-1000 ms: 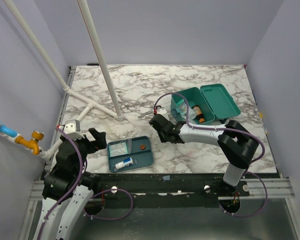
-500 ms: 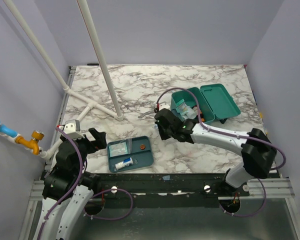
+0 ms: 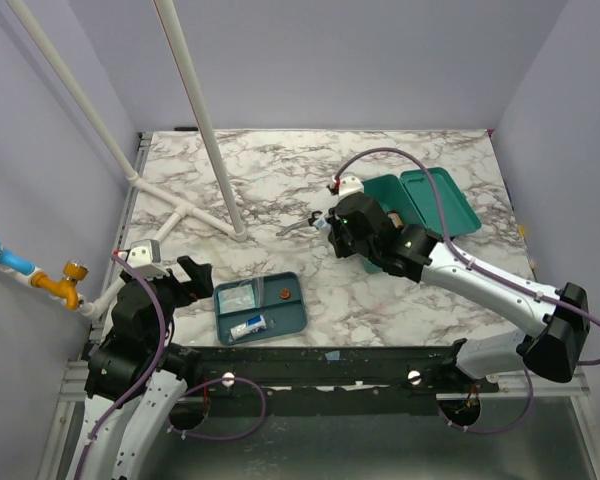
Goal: Organize the medicine kit
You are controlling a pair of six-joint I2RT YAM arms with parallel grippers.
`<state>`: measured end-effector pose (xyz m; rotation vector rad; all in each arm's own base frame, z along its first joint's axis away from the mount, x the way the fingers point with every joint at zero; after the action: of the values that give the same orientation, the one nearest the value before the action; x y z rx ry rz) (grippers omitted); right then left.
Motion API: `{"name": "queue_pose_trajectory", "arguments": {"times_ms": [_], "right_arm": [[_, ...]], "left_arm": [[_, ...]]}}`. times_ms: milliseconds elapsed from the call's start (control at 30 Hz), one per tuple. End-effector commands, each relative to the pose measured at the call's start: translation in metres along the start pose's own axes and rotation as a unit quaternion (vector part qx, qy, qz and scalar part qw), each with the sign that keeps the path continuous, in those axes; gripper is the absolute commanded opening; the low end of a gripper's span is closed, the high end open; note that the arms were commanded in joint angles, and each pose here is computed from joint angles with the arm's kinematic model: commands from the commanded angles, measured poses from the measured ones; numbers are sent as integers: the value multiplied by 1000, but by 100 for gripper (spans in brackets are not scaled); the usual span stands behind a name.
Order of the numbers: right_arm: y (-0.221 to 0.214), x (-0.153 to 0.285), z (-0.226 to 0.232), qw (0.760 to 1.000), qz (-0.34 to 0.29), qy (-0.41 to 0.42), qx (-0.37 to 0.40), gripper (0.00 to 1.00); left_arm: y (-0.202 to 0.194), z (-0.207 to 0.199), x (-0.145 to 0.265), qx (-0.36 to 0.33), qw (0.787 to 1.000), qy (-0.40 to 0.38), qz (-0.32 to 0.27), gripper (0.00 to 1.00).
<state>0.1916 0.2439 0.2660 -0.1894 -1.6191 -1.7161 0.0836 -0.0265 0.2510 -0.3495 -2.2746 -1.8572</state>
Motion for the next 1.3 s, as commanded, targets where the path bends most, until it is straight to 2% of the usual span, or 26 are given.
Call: {"name": "queue_pose_trajectory", "arguments": {"times_ms": [0, 233, 767, 1267], "right_arm": [[24, 7, -35, 997, -26, -79, 3, 1], [40, -18, -80, 993, -15, -114, -33, 1], [32, -102, -159, 988, 30, -150, -29, 1], [14, -152, -190, 973, 61, -219, -36, 1]], "left_arm": [[-2, -1, -1, -5, 1000, -10, 2, 99], [-1, -1, -1, -5, 1000, -12, 1, 99], [-2, -2, -3, -7, 1000, -13, 9, 99], [-2, -2, -4, -8, 1000, -10, 11, 98]]}}
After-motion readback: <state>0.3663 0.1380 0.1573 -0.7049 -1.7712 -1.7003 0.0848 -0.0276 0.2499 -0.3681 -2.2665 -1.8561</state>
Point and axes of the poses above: each gripper's point midway between its finger pads, its own x axis back along the fingers, its own z axis along the line the jaws close on, y = z × x, the point moved 10 cm from there along x, back along the fingers, and after that the axes turned 8 degrees about -x, right-handed, at the moved point
